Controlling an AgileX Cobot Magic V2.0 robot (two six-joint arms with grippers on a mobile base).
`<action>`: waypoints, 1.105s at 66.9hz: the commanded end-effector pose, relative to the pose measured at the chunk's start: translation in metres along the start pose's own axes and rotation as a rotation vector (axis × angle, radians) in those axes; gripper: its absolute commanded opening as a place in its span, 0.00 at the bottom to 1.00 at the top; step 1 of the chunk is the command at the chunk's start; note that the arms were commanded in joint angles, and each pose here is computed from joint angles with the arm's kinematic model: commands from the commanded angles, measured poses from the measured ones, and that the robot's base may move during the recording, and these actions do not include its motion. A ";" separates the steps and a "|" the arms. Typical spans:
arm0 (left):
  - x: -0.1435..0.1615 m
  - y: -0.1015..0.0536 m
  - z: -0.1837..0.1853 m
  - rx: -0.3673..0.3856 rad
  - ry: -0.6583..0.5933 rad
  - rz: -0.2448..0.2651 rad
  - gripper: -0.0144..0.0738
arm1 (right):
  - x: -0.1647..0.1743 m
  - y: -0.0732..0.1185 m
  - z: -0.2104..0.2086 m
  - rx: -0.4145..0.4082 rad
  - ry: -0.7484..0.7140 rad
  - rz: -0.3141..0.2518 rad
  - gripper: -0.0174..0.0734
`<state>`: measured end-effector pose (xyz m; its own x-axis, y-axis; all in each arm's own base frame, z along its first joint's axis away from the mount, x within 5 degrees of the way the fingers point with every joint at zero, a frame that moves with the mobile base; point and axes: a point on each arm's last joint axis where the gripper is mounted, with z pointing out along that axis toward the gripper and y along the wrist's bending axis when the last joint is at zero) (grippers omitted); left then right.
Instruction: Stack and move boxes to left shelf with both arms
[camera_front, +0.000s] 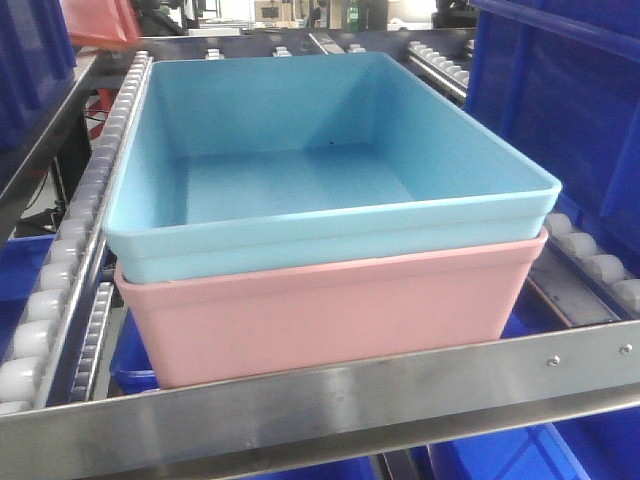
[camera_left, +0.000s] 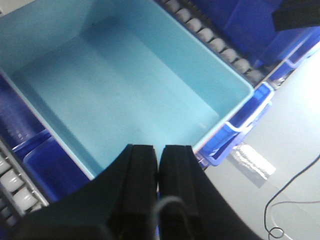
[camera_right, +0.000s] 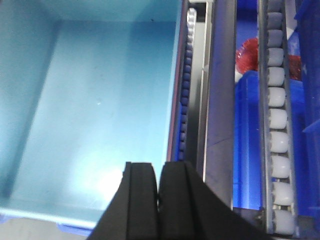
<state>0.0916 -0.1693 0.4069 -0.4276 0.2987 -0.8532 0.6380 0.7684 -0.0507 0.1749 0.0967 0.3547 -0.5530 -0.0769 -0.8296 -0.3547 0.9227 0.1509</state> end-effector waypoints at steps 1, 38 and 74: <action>-0.001 0.002 -0.023 0.073 -0.135 0.006 0.16 | -0.005 0.003 -0.020 -0.055 -0.159 -0.012 0.25; 0.043 -0.015 -0.042 0.398 -0.247 0.150 0.16 | 0.090 -0.010 -0.033 -0.168 -0.353 -0.056 0.25; 0.042 -0.015 -0.042 0.395 -0.256 0.157 0.16 | 0.102 -0.013 -0.030 -0.152 -0.316 -0.076 0.25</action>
<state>0.0393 -0.1433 0.3789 -0.2169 0.2759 -0.9364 0.8770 0.4764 -0.0627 0.0992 0.0635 0.2674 -0.3631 -0.0373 -0.9310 -0.4803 0.8637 0.1527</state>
